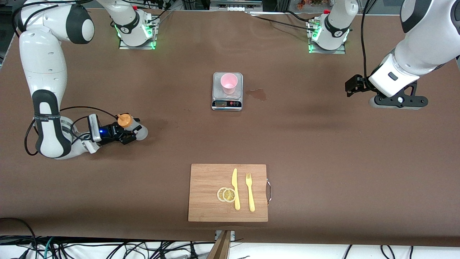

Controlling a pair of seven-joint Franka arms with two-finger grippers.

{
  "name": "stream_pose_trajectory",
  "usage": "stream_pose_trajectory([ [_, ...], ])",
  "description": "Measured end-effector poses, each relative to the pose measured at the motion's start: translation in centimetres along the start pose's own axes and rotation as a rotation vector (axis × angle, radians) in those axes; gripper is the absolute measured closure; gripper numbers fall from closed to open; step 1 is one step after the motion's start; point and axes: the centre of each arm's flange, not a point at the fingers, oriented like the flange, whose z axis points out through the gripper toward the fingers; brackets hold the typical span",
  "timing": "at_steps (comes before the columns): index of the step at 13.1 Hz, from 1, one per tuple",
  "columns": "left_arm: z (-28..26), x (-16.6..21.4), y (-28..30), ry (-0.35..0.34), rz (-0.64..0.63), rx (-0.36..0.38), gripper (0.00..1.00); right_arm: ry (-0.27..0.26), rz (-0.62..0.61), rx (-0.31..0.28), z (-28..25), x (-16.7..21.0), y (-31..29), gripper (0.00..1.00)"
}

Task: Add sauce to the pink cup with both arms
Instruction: 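Set the bottle on the table and open the right gripper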

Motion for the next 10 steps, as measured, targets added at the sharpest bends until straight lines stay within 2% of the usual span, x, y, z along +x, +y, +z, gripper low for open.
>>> stream_pose_trajectory([
  [4,0.0,0.1,-0.5,-0.002,-0.009,0.0,0.0,0.005,0.004,-0.01,-0.5,-0.3,-0.4,0.04],
  [5,0.0,0.1,-0.6,-0.002,-0.01,0.0,0.0,0.004,0.003,-0.014,-0.8,-0.3,-0.4,0.0],
  [8,0.2,-0.2,-0.3,-0.02,-0.001,0.003,0.0,-0.012,-0.018,-0.009,-2.4,0.6,-0.2,0.0],
  [10,0.2,-0.2,0.0,-0.021,0.006,0.003,0.0,-0.052,-0.014,0.025,-3.9,1.1,-0.6,0.0],
])
